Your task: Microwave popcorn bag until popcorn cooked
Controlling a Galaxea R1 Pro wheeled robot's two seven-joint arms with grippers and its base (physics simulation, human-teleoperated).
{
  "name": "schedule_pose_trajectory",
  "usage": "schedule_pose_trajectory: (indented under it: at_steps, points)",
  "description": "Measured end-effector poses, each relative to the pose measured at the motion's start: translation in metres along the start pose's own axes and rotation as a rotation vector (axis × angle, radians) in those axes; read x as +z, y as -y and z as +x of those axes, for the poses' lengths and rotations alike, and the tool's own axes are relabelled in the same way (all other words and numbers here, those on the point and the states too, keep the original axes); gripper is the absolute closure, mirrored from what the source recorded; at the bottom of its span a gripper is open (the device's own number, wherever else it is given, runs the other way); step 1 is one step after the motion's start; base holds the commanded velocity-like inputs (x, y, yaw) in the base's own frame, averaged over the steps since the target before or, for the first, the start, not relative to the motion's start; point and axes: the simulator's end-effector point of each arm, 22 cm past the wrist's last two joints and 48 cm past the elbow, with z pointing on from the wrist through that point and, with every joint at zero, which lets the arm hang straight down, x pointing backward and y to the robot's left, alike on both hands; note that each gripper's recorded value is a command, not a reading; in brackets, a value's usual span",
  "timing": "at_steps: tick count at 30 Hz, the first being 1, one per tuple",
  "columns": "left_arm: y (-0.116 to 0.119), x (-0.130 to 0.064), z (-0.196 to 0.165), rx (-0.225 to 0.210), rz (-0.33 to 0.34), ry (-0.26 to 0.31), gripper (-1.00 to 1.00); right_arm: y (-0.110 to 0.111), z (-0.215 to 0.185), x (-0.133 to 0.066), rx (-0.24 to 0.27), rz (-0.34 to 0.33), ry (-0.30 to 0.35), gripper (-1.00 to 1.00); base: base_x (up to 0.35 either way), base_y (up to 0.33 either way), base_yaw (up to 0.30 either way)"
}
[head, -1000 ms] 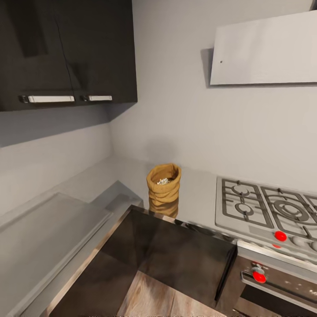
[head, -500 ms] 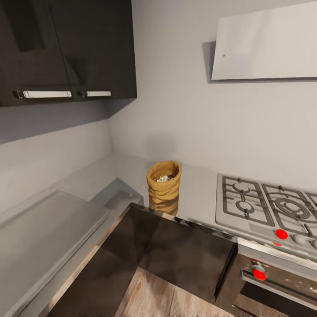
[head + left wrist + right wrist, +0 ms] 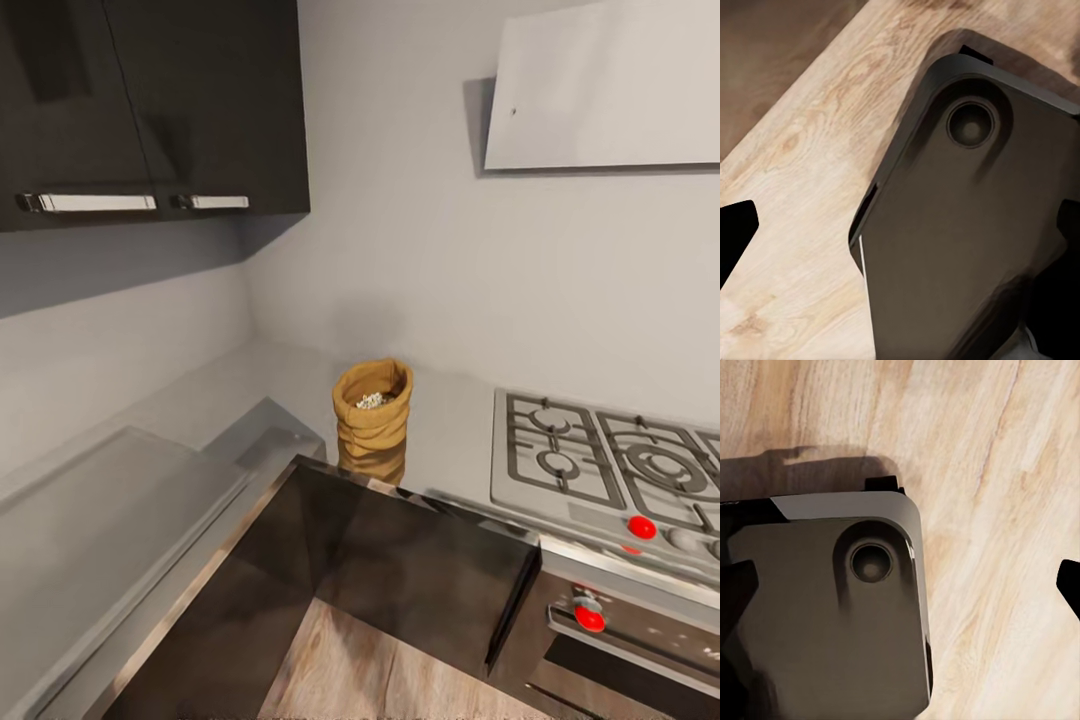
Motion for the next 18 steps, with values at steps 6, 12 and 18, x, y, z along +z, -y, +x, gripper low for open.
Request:
schedule_pose_trajectory:
  at_steps: [6, 12, 18]
  points:
    - [-0.002, 0.0, 0.003, 0.002, -0.005, -0.008, -1.0, 0.0, 0.004, 0.0, -0.001, 0.001, -0.009, -1.0, 0.0, 0.0, 0.0]
    - [-0.003, 0.0, 0.006, 0.003, -0.009, -0.016, -1.0, 0.001, 0.007, 0.001, -0.001, 0.002, -0.018, -1.0, 0.0, 0.0, 0.0]
    - [-0.004, 0.0, 0.01, 0.004, -0.012, -0.025, -1.0, 0.001, 0.011, 0.001, -0.002, 0.003, -0.026, -1.0, 0.0, 0.0, 0.0]
